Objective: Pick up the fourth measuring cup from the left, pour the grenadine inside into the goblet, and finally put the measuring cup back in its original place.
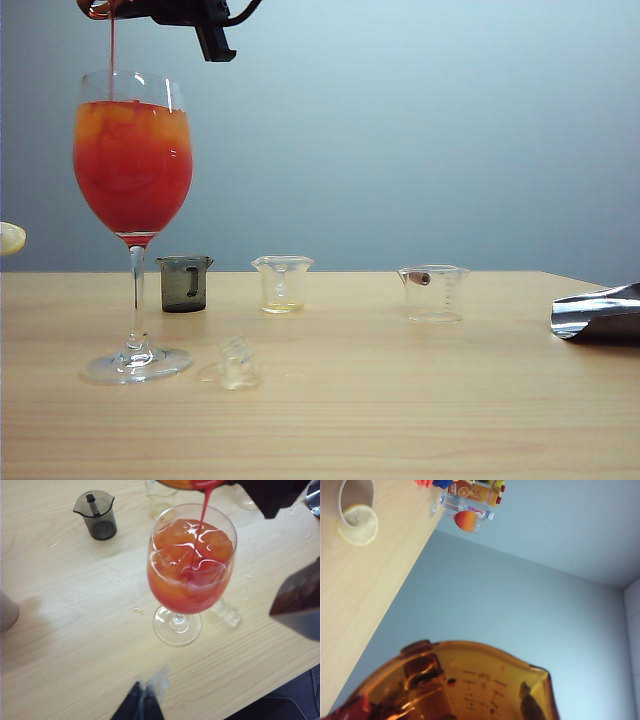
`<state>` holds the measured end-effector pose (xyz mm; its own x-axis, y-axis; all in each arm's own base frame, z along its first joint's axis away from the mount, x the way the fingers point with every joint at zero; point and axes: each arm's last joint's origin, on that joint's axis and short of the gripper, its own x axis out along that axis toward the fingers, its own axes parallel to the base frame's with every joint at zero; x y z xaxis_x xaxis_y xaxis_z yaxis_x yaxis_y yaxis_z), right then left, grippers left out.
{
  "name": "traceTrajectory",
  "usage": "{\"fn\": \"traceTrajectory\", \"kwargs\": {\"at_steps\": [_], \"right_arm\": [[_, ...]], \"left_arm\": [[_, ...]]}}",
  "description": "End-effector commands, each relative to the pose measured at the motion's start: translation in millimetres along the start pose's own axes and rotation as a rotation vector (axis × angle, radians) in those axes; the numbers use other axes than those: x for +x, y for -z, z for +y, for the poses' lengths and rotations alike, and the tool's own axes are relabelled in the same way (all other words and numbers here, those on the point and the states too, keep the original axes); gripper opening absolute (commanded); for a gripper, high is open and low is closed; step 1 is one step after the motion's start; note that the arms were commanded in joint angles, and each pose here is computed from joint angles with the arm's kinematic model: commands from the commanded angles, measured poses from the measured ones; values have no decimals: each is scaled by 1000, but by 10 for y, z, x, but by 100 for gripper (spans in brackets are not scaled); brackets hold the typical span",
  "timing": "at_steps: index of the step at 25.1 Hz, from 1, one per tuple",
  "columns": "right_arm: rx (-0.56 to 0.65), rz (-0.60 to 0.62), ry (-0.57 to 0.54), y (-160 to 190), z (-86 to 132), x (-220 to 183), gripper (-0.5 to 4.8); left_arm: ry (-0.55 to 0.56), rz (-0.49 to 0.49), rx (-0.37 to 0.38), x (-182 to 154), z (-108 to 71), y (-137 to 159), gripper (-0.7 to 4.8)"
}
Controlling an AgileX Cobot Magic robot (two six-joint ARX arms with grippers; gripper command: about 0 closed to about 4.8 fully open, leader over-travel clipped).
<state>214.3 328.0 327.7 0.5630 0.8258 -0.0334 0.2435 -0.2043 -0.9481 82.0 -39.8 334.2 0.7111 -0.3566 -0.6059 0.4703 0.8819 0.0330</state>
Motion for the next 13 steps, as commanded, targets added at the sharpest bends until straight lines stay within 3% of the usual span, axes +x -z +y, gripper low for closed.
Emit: {"fn": "traceTrajectory", "kwargs": {"at_steps": [1,13], "right_arm": [[-31,7,46,14,-82,-20,165],[-130,-11,46,6,-78,-19,166]], "left_arm": [[-3,-10,0,-11,1,-13,-4],[-3,-10,0,-11,1,-13,-4]]}}
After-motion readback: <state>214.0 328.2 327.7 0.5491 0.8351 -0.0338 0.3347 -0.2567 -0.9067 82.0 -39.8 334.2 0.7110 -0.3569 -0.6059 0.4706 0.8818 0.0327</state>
